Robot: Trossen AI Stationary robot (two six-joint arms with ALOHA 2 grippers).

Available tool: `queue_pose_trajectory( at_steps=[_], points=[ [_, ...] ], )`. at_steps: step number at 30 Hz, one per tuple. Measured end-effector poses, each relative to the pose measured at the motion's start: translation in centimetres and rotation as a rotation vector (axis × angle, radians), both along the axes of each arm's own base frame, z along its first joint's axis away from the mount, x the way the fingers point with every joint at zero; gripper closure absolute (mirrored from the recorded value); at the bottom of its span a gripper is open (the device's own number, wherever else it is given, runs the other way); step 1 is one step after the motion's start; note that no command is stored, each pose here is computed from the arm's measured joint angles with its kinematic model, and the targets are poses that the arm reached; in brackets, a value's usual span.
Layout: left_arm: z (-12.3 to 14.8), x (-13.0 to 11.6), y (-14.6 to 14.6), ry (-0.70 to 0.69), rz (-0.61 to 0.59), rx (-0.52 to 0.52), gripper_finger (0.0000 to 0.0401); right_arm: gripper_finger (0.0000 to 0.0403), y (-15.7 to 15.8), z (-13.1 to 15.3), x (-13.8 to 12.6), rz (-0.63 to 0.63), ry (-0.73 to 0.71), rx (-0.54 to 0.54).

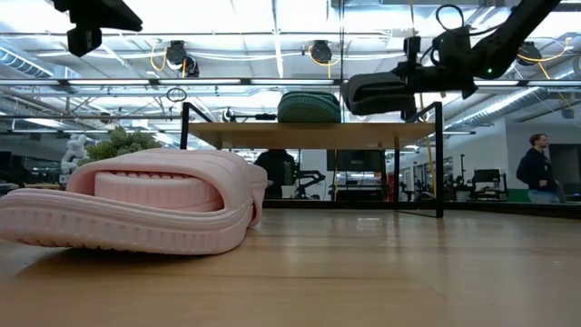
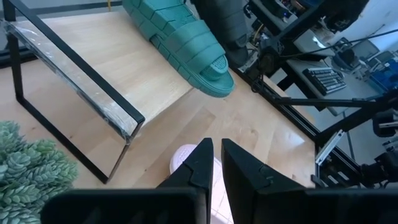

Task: Pick and place slides into the shelf
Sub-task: Put the pair of black slides on the shelf

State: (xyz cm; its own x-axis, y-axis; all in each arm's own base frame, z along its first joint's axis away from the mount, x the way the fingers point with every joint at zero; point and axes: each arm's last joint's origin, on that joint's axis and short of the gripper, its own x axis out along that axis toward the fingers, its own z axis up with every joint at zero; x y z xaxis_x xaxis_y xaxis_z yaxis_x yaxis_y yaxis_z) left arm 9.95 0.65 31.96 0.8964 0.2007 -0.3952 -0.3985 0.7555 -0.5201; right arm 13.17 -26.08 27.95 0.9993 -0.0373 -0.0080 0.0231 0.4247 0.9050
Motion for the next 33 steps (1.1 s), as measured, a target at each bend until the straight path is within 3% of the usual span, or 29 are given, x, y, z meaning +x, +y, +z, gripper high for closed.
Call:
queue_pose_trajectory(
  at_steps=[33],
  points=[
    [0.0, 0.0, 0.0, 0.001, 0.015, 0.010, 0.0368, 0.0353, -0.1, -1.3, 0.3, -0.043, 0.066, 0.013]
  ],
)
